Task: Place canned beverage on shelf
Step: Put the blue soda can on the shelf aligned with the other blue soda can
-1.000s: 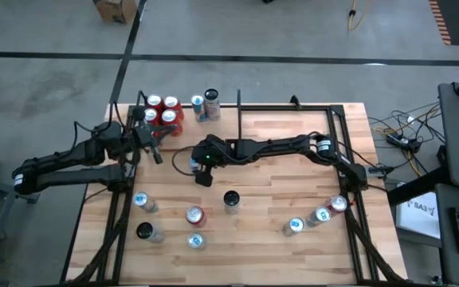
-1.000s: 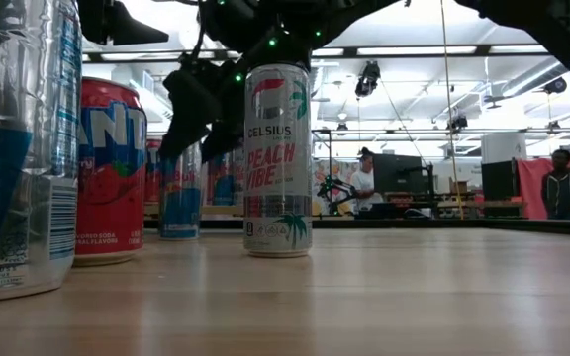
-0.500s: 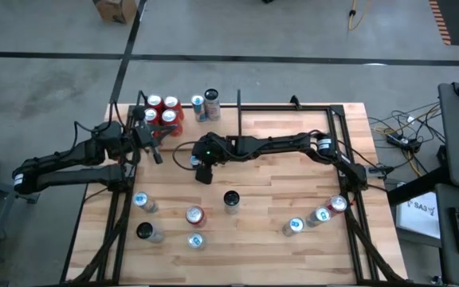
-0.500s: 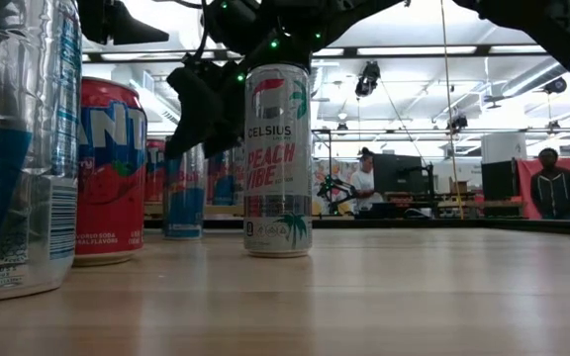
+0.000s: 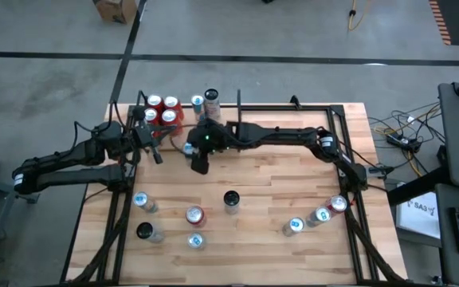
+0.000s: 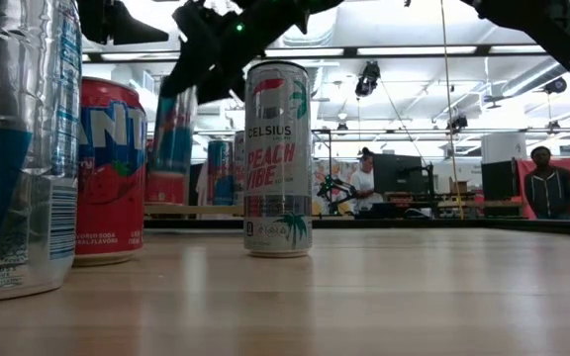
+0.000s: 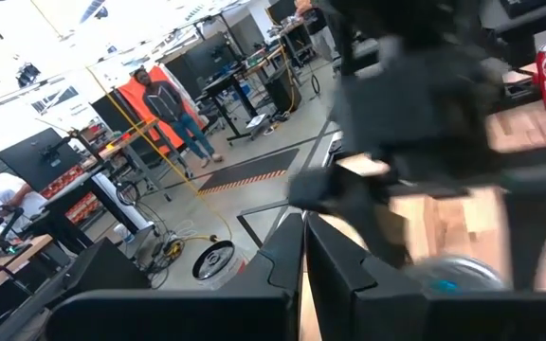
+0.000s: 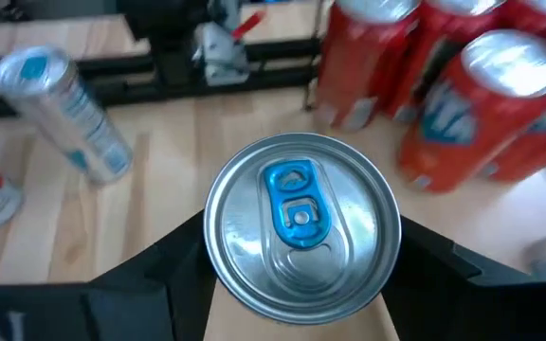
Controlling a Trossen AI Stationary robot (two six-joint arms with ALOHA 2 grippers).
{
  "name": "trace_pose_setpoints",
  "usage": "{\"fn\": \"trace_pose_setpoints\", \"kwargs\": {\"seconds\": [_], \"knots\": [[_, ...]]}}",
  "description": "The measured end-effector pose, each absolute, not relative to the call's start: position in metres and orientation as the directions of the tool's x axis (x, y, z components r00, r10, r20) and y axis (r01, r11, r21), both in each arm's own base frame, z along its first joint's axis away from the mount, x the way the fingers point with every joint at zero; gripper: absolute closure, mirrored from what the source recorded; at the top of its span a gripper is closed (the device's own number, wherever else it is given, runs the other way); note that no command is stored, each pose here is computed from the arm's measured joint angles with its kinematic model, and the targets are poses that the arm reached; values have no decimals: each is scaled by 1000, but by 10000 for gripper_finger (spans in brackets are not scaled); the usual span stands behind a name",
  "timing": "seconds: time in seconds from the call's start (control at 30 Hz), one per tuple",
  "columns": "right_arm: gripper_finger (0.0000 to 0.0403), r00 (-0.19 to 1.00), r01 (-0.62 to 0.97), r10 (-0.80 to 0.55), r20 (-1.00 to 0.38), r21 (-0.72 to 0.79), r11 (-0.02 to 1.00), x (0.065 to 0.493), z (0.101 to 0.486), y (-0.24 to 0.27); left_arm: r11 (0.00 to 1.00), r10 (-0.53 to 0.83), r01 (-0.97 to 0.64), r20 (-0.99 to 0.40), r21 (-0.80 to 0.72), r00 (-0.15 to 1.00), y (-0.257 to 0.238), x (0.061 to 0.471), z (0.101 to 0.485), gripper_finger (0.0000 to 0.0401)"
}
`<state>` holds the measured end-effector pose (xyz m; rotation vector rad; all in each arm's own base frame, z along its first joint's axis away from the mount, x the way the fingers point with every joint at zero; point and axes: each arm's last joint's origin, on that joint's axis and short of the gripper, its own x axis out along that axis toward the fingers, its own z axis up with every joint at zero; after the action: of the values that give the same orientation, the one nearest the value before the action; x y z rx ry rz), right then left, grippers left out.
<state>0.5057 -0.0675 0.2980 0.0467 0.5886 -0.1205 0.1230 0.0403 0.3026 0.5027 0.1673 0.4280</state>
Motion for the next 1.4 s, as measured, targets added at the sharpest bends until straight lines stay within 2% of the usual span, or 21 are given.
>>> {"fn": "trace_pose_setpoints", "kwargs": {"seconds": [0.13, 0.47, 1.4], "knots": [[179, 834, 149, -129, -536, -5, 989, 503, 308, -83, 790, 436, -355, -51, 499, 898, 40, 123, 303, 401], [179, 812, 218, -186, -553, -7, 976, 496, 304, -118, 790, 436, -355, -51, 500, 898, 40, 123, 303, 401], [179, 765, 255, -216, -607, -22, 967, 495, 277, -138, 789, 437, -354, -52, 503, 898, 40, 123, 302, 401]]}}
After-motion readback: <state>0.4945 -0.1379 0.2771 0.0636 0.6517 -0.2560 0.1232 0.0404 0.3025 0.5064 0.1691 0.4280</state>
